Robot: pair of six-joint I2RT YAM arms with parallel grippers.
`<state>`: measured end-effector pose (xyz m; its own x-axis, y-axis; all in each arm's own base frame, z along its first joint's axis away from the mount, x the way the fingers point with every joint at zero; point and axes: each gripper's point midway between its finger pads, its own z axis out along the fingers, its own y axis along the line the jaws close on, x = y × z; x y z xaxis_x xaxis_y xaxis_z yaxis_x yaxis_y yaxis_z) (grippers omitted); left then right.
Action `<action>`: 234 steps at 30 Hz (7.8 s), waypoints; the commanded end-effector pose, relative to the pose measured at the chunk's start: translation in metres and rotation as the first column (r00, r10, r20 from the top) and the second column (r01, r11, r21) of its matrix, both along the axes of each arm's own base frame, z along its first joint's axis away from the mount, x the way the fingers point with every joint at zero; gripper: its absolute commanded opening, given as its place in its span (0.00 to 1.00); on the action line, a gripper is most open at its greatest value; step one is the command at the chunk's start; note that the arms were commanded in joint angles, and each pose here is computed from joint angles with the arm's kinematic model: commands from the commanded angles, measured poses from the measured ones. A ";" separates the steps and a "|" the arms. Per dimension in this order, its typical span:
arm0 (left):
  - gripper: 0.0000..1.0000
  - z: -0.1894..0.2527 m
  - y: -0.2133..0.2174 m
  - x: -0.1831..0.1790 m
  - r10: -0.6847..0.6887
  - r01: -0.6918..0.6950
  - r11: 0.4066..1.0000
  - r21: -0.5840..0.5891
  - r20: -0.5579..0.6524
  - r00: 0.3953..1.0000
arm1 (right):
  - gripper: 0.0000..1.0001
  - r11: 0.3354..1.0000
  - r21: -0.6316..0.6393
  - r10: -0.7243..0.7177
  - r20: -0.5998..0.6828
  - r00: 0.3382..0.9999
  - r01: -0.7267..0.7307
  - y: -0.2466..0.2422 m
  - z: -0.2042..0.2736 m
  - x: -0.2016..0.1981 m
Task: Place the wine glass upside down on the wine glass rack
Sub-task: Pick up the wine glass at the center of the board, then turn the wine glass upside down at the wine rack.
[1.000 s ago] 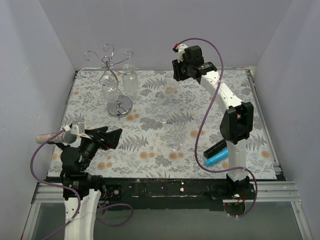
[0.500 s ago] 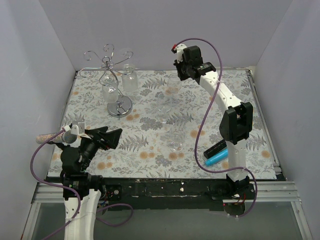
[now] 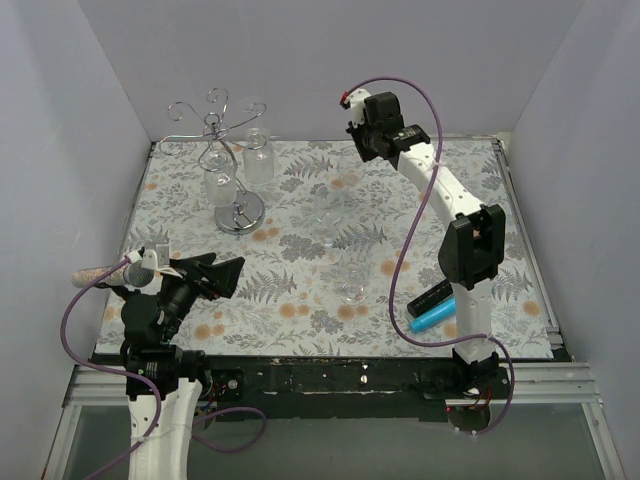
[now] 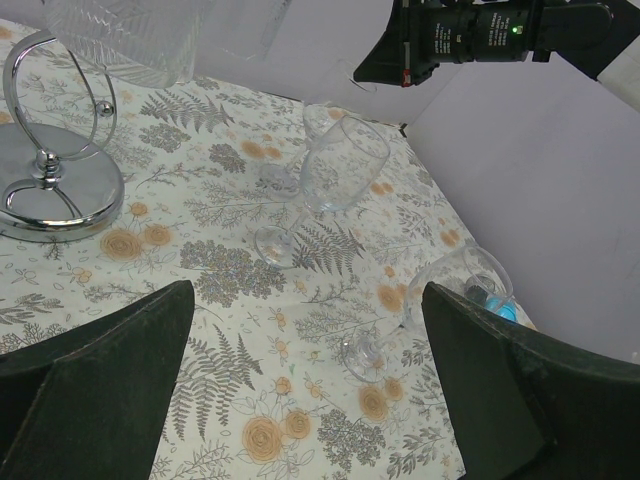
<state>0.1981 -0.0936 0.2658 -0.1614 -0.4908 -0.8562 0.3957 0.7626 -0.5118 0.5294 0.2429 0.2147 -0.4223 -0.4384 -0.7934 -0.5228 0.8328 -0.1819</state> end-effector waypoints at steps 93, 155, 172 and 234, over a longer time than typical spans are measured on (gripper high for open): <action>0.98 0.004 -0.014 -0.007 -0.081 0.081 0.997 -0.007 0.003 0.997 | 0.01 0.971 0.201 0.076 0.265 0.961 -0.133 -0.058 0.171 -0.134; 0.98 0.001 -0.016 -0.005 -0.092 0.092 0.996 -0.014 -0.011 0.996 | 0.01 0.948 0.241 0.130 0.302 0.944 -0.208 -0.051 0.199 -0.154; 0.98 0.000 -0.017 -0.004 -0.099 0.099 0.995 -0.022 -0.021 0.995 | 0.01 0.937 0.258 0.152 0.308 0.939 -0.236 -0.047 0.207 -0.160; 0.98 0.020 -0.134 0.027 -0.371 0.251 0.902 -0.351 -0.334 0.867 | 0.01 0.813 0.369 0.363 0.287 0.887 -0.451 -0.020 0.218 -0.220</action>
<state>0.1993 -0.2107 0.2724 -0.7023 -0.4817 -0.5241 0.3758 0.3744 -0.8477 0.3131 0.2135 0.4114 -0.1571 -0.2095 -0.9651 -0.7931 0.6091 -0.0032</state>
